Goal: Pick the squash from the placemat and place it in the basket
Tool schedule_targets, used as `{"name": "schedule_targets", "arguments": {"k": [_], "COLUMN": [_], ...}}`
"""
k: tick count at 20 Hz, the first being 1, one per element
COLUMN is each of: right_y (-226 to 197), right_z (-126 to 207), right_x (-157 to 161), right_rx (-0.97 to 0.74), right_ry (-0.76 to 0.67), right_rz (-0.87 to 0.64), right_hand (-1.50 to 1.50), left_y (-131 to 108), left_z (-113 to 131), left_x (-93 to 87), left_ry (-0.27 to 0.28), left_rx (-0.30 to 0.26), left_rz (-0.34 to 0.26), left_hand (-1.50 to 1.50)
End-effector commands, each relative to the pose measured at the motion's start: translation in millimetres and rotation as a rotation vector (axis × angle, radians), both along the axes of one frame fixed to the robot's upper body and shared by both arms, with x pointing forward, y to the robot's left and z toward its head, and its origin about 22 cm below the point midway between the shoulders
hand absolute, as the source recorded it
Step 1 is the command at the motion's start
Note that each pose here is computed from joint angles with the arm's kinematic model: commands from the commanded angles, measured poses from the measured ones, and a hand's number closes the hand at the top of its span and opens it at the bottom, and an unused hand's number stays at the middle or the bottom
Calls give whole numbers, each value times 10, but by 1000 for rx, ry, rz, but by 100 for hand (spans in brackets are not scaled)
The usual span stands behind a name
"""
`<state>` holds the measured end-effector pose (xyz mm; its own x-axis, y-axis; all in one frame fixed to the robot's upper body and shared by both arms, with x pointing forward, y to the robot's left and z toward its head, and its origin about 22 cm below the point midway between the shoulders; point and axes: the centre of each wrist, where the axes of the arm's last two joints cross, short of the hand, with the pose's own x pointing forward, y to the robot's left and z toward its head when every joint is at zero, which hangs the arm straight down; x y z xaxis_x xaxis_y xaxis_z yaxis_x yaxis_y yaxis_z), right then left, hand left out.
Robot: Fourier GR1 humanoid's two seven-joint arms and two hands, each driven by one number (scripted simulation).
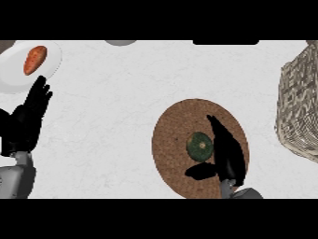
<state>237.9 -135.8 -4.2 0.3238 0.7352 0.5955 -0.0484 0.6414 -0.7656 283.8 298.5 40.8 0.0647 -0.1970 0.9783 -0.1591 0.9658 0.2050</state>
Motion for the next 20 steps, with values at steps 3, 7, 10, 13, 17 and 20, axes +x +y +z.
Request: {"name": "schedule_targets", "arguments": {"k": [3, 7, 10, 13, 17, 20], "right_y": [20, 101, 102, 41, -32, -76], "right_z": [-244, -264, -405, -341, -509, -758], "right_x": [-103, -68, -61, 22, -291, -800], "right_rx": [-101, 8, -7, 10, 43, 90], "right_ry": [118, 61, 71, 56, 76, 114], "right_rz": [170, 160, 157, 147, 266, 454], "right_hand": [150, 150, 150, 150, 150, 150], "left_y": [-68, -113, -23, -4, -4, 15], "left_z": [135, 81, 58, 34, -48, -49], "left_x": [15, 15, 73, 103, 93, 9], "left_ry": [-8, -8, 8, -8, -18, -4], "left_rx": [-4, 5, 5, 0, 1, -5], "left_rz": [-13, -9, -3, -10, 21, 11], "left_hand": [0, 0, 0, 0, 0, 0]}}
